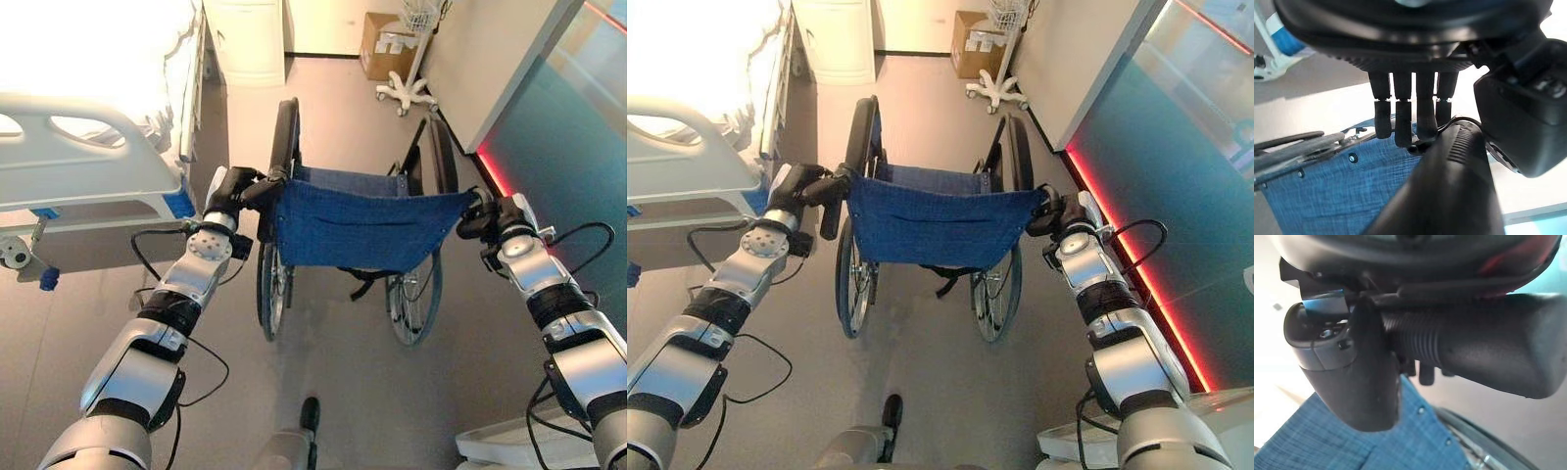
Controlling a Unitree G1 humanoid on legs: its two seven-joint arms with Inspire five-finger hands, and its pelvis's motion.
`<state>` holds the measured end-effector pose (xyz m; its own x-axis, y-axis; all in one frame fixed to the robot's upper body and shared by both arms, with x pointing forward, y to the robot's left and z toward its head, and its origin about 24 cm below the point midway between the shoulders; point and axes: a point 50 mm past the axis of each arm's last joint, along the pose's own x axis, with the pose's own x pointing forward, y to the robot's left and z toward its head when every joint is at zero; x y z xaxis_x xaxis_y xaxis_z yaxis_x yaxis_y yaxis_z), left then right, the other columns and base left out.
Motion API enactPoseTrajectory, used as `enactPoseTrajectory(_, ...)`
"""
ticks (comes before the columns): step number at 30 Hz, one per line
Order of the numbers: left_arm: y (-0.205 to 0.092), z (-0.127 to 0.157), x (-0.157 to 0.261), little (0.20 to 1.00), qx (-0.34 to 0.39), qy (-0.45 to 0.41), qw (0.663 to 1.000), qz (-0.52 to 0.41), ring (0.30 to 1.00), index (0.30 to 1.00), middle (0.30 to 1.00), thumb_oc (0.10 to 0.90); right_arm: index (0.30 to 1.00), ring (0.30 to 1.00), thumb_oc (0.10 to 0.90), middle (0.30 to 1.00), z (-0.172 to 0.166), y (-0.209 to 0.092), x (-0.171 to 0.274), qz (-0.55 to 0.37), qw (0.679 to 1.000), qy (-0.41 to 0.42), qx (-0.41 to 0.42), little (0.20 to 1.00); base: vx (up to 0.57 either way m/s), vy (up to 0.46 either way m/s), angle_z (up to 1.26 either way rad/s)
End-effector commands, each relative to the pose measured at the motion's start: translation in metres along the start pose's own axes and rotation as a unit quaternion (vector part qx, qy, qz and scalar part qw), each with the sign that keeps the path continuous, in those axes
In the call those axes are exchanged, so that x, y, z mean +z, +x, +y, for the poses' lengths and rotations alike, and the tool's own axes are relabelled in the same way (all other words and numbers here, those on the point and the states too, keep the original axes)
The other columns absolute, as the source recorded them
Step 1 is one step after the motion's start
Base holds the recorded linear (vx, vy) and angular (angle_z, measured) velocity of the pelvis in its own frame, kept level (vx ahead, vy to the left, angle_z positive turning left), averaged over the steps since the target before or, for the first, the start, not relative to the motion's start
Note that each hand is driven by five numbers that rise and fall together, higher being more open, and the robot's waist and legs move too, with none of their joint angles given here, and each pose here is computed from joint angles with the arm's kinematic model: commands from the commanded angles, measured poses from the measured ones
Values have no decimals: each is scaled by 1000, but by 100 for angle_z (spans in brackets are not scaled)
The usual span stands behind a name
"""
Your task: Push the wheelchair next to the bed
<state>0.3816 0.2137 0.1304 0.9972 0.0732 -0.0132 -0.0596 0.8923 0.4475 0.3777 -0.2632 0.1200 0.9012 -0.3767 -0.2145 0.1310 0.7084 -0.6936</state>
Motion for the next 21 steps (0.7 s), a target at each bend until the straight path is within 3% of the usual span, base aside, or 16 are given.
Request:
enactPoseTrajectory(1, -11, -7, -19, 300, -15, 49, 999, 5, 300, 300, 300, 400, 300, 300, 400, 300, 39, -22, 54, -193, 973, -111, 54, 300, 345, 74, 24)
enactPoseTrajectory(11, -4, -1, 8, 300, -45, 45, 997, -36, 300, 300, 300, 400, 300, 300, 400, 300, 6, -17, 59, -145, 979, -132, 53, 300, 334, -121, 55)
enactPoseTrajectory(21, -15, -15, -19, 300, -62, 25, 998, 5, 300, 300, 300, 400, 300, 300, 400, 300, 3, -17, 39, -120, 981, -137, 70, 300, 386, -266, 75)
